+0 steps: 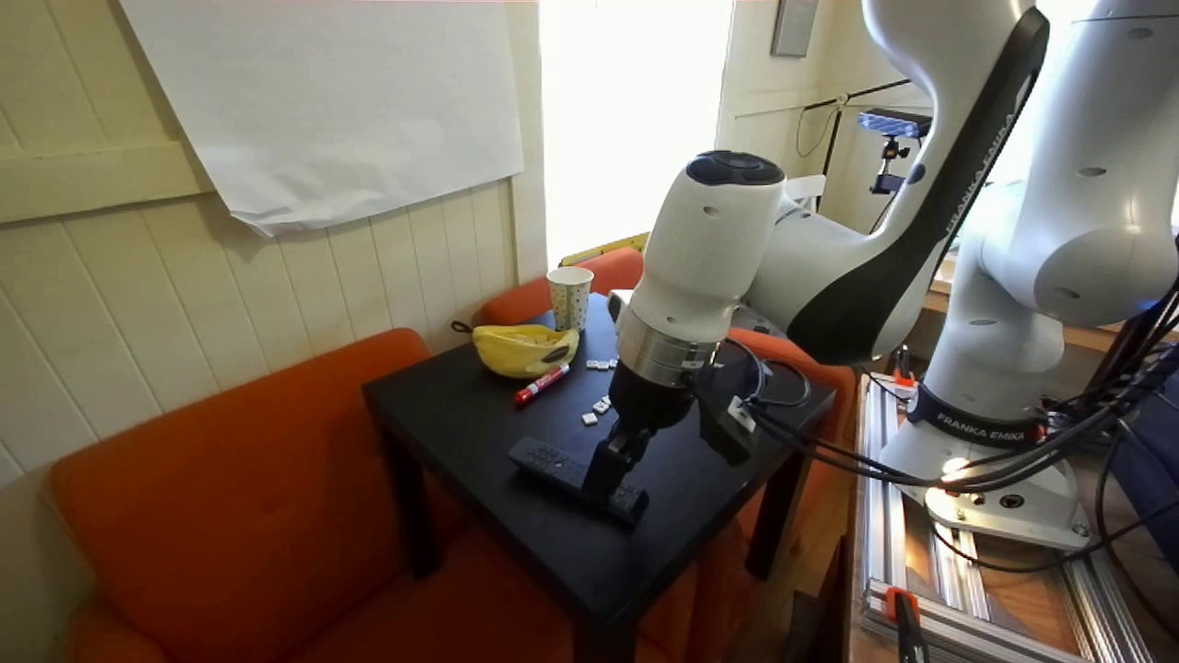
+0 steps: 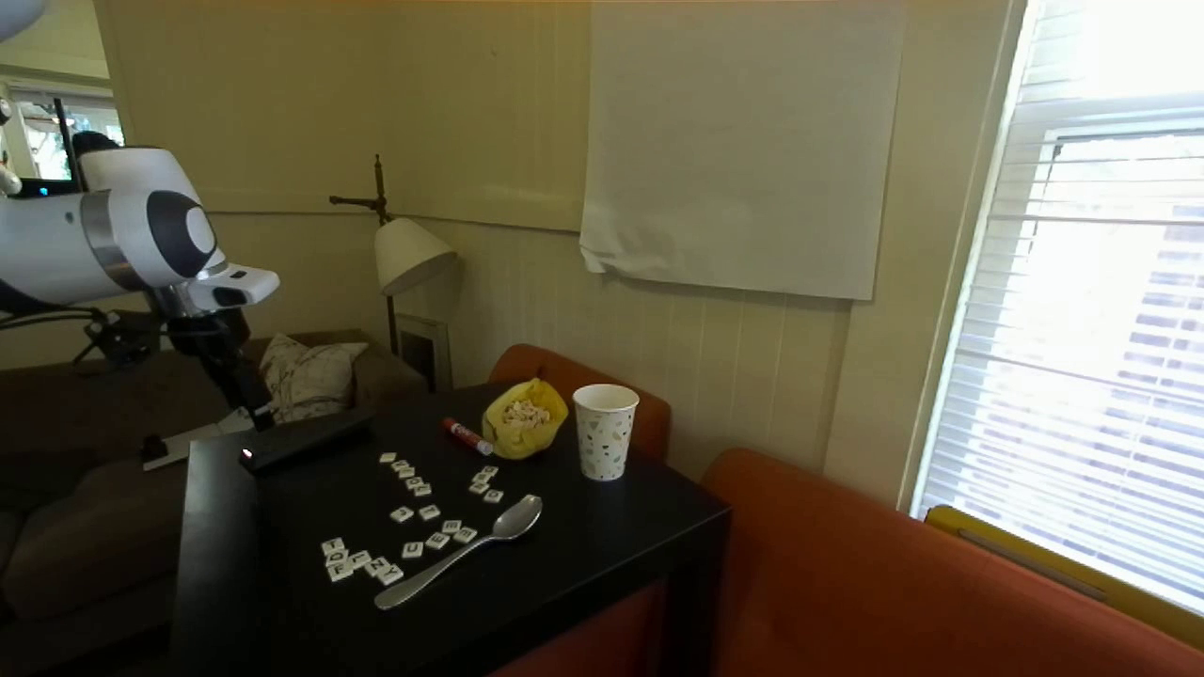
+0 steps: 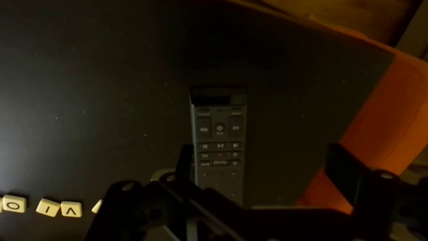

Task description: Move the remote to the right

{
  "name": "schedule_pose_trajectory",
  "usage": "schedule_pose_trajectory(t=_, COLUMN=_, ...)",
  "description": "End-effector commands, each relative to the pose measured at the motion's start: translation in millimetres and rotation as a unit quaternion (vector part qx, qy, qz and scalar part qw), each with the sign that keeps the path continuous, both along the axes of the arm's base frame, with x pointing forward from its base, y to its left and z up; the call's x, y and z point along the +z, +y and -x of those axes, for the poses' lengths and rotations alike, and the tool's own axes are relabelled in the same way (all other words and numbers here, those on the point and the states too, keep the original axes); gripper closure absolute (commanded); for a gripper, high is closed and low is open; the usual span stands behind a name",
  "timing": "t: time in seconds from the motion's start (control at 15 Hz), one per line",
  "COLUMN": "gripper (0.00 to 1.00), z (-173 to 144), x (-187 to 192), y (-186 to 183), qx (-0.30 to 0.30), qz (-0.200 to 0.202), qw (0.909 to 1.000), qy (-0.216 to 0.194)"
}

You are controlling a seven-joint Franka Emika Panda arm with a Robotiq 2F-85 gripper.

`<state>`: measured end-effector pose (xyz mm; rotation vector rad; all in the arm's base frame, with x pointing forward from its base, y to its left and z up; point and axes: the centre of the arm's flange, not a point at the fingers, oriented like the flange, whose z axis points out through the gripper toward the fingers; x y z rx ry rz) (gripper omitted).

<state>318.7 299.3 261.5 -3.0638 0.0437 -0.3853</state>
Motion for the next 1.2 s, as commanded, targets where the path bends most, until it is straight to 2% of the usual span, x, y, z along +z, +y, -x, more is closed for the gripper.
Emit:
schedule_pose_trajectory(t=0.0, gripper=0.00, z=-35, x=-26, y=18, qx=0.002, qz=0.013, qw=0.9999, qy=0.011)
schedule_pose_trajectory(t=0.33, gripper=0.00, z=-63, x=-43, y=14, qx=0.016, qz=0.016, qw=0.9995, qy=0.024)
schedule_pose_trajectory(t=0.6, gripper=0.00, z=-82, x=-43, y=2, qx=0.003, qz=0.005, qw=0.9995, qy=0.031)
schedule_pose_trajectory(t=1.0, gripper=0.00, z=-94, x=-37, y=-14, qx=-0.009, qz=-0.005, qw=0.9994, qy=0.033)
schedule_pose_trajectory(t=1.07, gripper=0.11, z=-94, x=-36, y=-17, qx=-0.013, qz=-0.003, qw=0.9994, qy=0.033)
schedule_pose_trajectory(t=1.13, gripper=0.26, z=-95, x=-36, y=-20, qx=-0.015, qz=-0.002, qw=0.9994, qy=0.033)
